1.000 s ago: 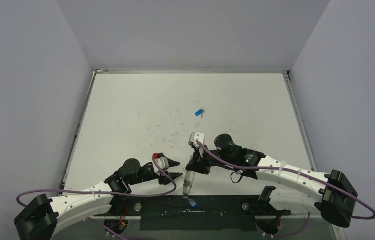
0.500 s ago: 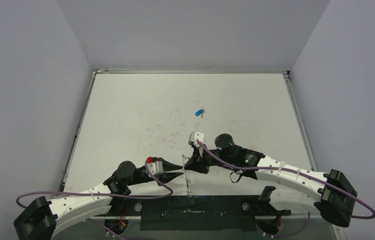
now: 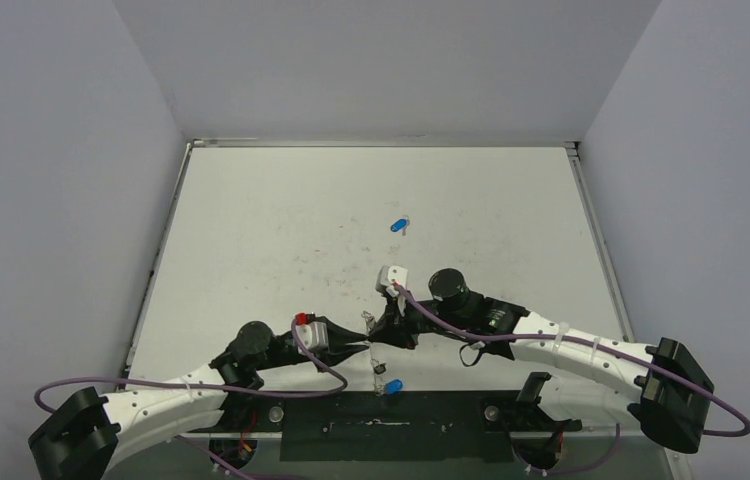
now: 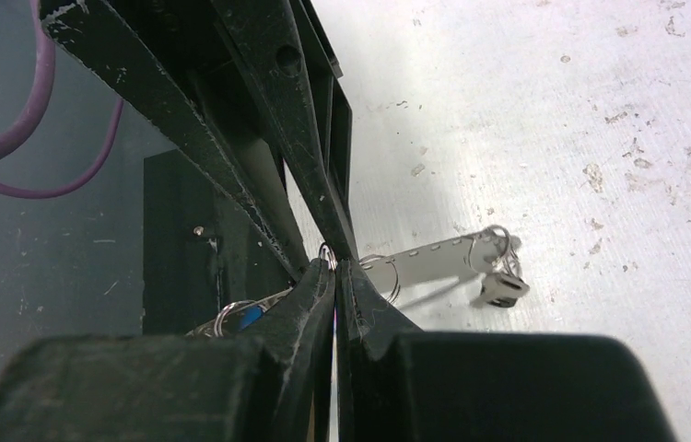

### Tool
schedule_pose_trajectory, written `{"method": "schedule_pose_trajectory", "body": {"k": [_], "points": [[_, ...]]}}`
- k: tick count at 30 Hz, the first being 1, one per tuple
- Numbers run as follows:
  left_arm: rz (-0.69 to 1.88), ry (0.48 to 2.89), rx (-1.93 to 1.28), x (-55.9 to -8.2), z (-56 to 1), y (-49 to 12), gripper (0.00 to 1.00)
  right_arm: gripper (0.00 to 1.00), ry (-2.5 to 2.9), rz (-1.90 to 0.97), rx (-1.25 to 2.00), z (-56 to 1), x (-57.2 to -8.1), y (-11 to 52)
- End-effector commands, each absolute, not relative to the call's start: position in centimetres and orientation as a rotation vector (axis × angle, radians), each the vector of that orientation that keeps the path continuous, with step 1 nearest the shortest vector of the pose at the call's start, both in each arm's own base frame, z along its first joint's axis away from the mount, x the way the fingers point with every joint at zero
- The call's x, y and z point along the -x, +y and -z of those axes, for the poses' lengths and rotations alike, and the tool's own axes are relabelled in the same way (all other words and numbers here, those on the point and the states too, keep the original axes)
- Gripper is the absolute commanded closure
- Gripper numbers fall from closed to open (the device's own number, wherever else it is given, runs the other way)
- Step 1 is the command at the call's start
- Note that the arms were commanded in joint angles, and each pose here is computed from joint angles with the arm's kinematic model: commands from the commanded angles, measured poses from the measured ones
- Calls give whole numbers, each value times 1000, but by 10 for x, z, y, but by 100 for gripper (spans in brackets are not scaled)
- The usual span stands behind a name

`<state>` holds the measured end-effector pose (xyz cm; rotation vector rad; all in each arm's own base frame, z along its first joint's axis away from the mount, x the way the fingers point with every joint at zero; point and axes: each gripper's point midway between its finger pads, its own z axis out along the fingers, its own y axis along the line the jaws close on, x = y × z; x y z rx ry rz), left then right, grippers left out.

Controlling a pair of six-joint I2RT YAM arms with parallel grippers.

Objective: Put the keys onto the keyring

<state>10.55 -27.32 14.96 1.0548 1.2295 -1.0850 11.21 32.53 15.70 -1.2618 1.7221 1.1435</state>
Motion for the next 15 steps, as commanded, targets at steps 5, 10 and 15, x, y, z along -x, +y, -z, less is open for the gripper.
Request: {"method": "schedule_pose_trajectory", "body": {"k": [5, 10, 15], "points": [[1133, 1150, -1026, -103, -178, -280, 72, 100, 1610, -1187, 1276, -175, -109, 339], [1132, 1157, -1014, -105, -179, -281, 69, 100, 1611, -1185, 1280, -174, -108, 338], [1147, 1165, -1012, -104, -178, -281, 86, 100, 1618, -1177, 1287, -172, -108, 338]]}}
